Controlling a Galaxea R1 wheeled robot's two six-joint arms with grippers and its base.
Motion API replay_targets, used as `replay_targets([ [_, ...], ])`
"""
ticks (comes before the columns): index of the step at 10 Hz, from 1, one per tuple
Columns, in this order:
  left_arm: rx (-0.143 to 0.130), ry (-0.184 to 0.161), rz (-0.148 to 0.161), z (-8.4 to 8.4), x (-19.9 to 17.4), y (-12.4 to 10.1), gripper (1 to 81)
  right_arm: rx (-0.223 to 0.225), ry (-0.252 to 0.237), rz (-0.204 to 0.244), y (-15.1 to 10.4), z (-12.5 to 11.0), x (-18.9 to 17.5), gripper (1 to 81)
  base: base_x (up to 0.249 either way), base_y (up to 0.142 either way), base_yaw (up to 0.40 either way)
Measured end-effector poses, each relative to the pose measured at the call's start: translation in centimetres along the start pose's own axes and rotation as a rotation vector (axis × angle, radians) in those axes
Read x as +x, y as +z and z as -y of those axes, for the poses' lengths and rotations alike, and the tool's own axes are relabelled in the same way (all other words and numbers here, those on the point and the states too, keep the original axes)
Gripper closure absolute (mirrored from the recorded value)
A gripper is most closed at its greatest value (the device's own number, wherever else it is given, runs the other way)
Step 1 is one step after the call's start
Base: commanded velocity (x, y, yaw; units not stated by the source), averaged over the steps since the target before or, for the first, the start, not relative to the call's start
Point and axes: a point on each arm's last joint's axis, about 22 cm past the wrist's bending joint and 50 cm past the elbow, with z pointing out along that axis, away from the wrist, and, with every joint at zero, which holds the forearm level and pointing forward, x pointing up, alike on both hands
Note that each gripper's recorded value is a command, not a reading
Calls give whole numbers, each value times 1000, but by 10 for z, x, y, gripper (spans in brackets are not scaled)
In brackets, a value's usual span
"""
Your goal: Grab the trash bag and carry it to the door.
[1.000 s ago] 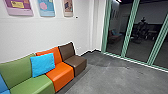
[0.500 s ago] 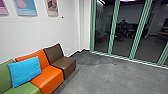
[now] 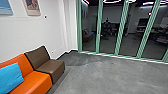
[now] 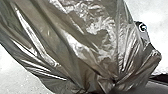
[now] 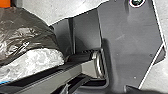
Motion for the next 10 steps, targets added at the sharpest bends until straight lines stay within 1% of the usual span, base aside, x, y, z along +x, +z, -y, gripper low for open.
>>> replay_targets([
  [5, 0, 0, -2, 0, 1, 0, 811, 0, 0, 0, 0, 0, 0, 10, 0, 0, -389],
  [10, 1, 0, -3, 0, 1, 0, 811, 3, 0, 4, 1, 3, -3, 10, 0, 0, -297],
])
